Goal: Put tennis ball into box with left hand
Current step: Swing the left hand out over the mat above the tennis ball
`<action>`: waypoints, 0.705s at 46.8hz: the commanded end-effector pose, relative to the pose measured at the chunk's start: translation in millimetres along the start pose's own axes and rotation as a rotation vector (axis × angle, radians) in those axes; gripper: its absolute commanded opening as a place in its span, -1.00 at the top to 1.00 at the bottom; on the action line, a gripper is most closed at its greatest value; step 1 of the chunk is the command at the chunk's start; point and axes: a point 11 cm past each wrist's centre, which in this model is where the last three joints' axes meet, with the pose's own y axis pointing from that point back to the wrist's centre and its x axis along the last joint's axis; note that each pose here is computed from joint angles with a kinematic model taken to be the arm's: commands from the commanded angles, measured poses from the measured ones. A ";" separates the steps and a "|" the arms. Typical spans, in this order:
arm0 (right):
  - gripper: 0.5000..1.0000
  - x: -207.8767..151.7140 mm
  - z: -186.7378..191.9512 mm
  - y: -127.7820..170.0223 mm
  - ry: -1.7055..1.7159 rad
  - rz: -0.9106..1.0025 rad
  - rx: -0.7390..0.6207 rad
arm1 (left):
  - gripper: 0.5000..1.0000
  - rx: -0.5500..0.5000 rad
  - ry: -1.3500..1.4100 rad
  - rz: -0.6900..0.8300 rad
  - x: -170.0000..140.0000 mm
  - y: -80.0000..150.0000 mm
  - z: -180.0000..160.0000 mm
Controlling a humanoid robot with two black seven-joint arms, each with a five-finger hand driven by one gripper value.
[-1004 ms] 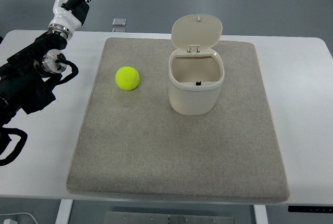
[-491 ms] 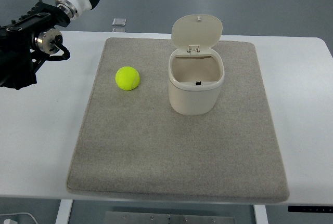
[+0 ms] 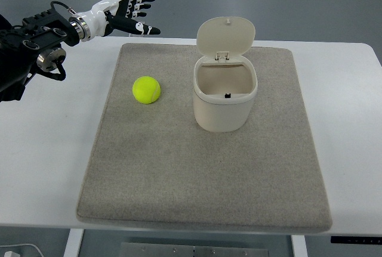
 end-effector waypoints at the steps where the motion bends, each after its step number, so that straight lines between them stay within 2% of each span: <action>1: -0.75 0.0 0.0 0.0 0.000 0.000 0.000 | -0.96 0.053 -0.115 -0.069 -9.8 -1.8 -4.0; 6: -0.75 0.0 0.0 0.0 0.000 0.000 0.000 | -0.96 0.056 -0.218 -0.096 -1.2 -2.7 14.7; 15: -0.75 0.0 0.0 0.0 -0.001 0.000 0.000 | -0.96 0.050 -0.211 -0.105 7.7 1.1 22.3; 33: -0.75 0.0 0.0 0.0 0.000 0.000 0.000 | -0.97 0.045 -0.142 -0.109 -6.9 -0.6 4.3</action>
